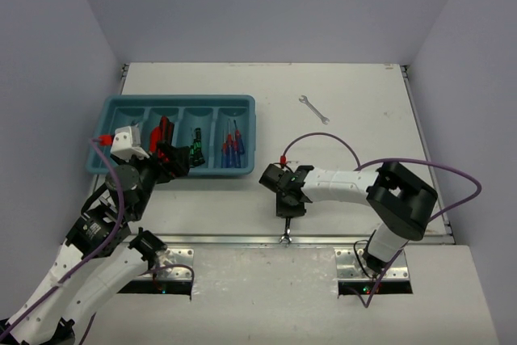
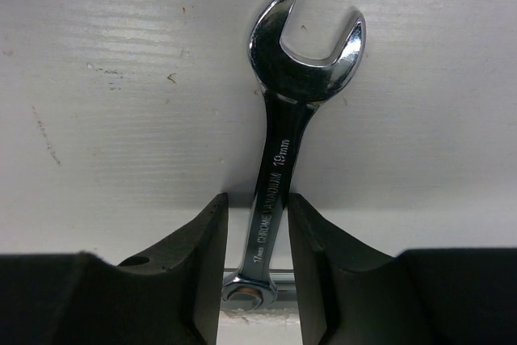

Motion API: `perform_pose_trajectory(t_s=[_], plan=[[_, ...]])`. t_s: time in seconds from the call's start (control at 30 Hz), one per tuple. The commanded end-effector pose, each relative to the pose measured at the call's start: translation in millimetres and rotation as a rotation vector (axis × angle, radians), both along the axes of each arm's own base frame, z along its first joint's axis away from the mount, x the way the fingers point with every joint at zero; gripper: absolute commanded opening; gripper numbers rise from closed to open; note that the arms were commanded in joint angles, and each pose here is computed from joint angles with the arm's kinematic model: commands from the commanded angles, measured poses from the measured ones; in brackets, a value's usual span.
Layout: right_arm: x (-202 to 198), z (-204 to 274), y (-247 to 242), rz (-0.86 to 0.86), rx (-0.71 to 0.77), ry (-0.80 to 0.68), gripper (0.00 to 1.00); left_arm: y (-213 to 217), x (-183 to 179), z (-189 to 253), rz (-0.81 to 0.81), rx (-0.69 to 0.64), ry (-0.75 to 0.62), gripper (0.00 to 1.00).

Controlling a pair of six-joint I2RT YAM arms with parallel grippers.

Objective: Sort the tools into containers

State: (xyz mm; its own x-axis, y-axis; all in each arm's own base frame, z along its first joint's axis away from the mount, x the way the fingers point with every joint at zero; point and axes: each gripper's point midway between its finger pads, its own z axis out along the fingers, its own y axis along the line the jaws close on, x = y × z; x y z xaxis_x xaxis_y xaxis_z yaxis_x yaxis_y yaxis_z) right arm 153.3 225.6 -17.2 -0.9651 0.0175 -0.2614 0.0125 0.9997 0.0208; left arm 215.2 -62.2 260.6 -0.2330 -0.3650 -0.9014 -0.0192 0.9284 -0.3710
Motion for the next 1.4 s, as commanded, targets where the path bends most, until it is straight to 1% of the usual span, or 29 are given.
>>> perform_pose_trajectory(t_s=[0.0, 0.13, 0.2, 0.23, 0.27, 0.3, 0.4, 0.53, 0.63, 0.77, 0.87, 1.0, 1.13, 1.3, 1.37], plan=[[-30.3, -36.7, -38.9, -0.053, -0.134, 0.111, 0.35, -4.1, 1.1, 5.0, -0.022, -0.002, -0.026, 1.0], [-35.9, -42.1, -52.3, -0.076, -0.16, 0.129, 0.32, -5.4, 1.0, 5.1, -0.028, -0.002, -0.026, 1.0], [-37.5, -44.0, -56.5, -0.079, -0.161, 0.136, 0.26, -5.2, 0.9, 5.3, -0.028, -0.003, -0.027, 1.0], [-37.9, -44.7, -57.3, -0.08, -0.158, 0.139, 0.18, -5.0, 0.9, 5.4, -0.028, -0.003, -0.027, 1.0], [-37.7, -45.2, -56.7, -0.083, -0.151, 0.142, 0.02, -5.0, 0.9, 5.4, -0.028, -0.003, -0.027, 1.0], [-37.1, -45.3, -55.9, -0.079, -0.149, 0.145, 0.0, -5.2, 0.5, 6.0, -0.029, -0.005, -0.03, 1.0], [-34.2, -42.9, -53.7, -0.062, -0.156, 0.145, 0.0, -5.0, 0.1, 6.3, -0.029, -0.006, -0.032, 1.0], [-18.2, -24.7, -46.0, -0.025, -0.167, 0.096, 0.0, -5.2, 0.2, 6.0, -0.03, -0.007, -0.032, 1.0], [-10.4, -11.8, -38.7, 0.006, -0.13, 0.057, 0.0, -6.6, 0.7, 4.8, -0.034, -0.01, -0.026, 1.0], [-1.5, 5.5, -31.4, 0.029, -0.086, 0.005, 0.0, -18.7, 2.0, 4.9, -0.086, -0.027, -0.021, 1.0], [4.5, 15.8, -26.8, 0.056, -0.066, -0.026, 0.0, -29.7, 4.3, -0.2, -0.124, -0.042, 0.007, 1.0], [18.3, 36.4, -19.9, 0.092, -0.043, -0.095, 0.0, -43.0, 14.9, -17.2, -0.136, -0.039, 0.09, 1.0], [28.0, 53.6, -16.2, 0.104, -0.019, -0.156, 0.0, -73.1, 18.7, -31.1, -0.234, -0.131, 0.118, 1.0], [38.5, 73.1, -12.8, 0.128, 0.0, -0.223, 0.0, -120.2, 22.8, -57.9, -0.388, -0.29, 0.154, 1.0], [40.3, 82.7, -8.0, 0.14, 0.025, -0.237, 0.0, -137.3, 26.0, -60.5, -0.434, -0.374, 0.155, 1.0]])
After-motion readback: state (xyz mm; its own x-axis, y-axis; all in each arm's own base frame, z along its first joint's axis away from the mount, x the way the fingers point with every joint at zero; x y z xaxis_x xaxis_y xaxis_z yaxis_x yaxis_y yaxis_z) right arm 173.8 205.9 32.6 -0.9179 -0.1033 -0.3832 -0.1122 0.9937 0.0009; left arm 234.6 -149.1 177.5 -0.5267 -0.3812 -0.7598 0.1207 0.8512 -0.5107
